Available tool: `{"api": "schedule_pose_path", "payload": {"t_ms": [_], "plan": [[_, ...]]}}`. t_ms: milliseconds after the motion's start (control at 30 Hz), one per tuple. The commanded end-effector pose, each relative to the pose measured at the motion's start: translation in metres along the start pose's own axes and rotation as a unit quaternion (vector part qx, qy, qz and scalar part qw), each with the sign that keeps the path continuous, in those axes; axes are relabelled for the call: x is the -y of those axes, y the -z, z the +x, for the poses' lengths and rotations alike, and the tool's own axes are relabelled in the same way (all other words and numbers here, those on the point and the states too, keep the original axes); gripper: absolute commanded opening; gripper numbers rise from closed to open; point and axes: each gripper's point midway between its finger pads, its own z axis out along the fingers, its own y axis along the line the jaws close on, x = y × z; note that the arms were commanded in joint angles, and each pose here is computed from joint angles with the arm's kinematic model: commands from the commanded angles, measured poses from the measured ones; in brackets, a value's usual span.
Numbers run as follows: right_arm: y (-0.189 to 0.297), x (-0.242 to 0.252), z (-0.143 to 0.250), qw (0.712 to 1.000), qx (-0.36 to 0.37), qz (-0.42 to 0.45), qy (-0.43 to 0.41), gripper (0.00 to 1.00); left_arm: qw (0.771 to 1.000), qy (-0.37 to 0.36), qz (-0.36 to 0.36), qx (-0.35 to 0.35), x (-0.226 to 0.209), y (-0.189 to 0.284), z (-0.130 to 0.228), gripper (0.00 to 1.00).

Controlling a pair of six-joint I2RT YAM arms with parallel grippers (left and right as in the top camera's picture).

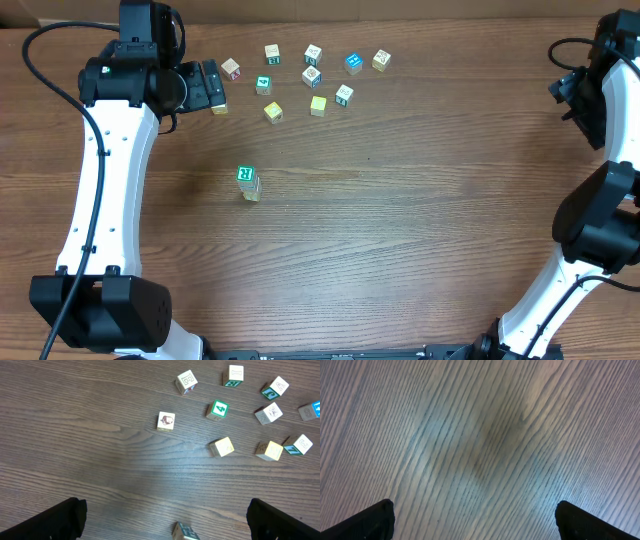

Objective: Form a tower

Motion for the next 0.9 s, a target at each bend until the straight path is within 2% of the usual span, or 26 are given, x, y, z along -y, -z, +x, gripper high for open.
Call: {"api": "schedule_pose_path", "payload": {"t_ms": [0, 500, 633, 867], "plan": [[0.028, -0.001, -0.013, 0.999, 0.030, -0.022, -0.009, 1.00, 1.000, 0.009, 0.000, 0.010, 0.001, 0.005, -0.006, 1.00], [0.028, 0.000, -0.013, 0.999, 0.029, -0.022, -0.009, 1.00, 1.000, 0.014, -0.006, 0.002, -0.005, -0.003, -0.005, 1.00], [0.028, 0.000, -0.013, 0.999, 0.029, -0.022, -0.009, 1.00, 1.000, 0.016, 0.001, 0.027, -0.005, 0.019, -0.011, 0.99], [0.028, -0.001, -0.013, 0.999, 0.030, -0.022, -0.009, 1.00, 0.993, 0.022, 0.024, 0.112, -0.008, 0.095, -0.020, 0.99]]}}
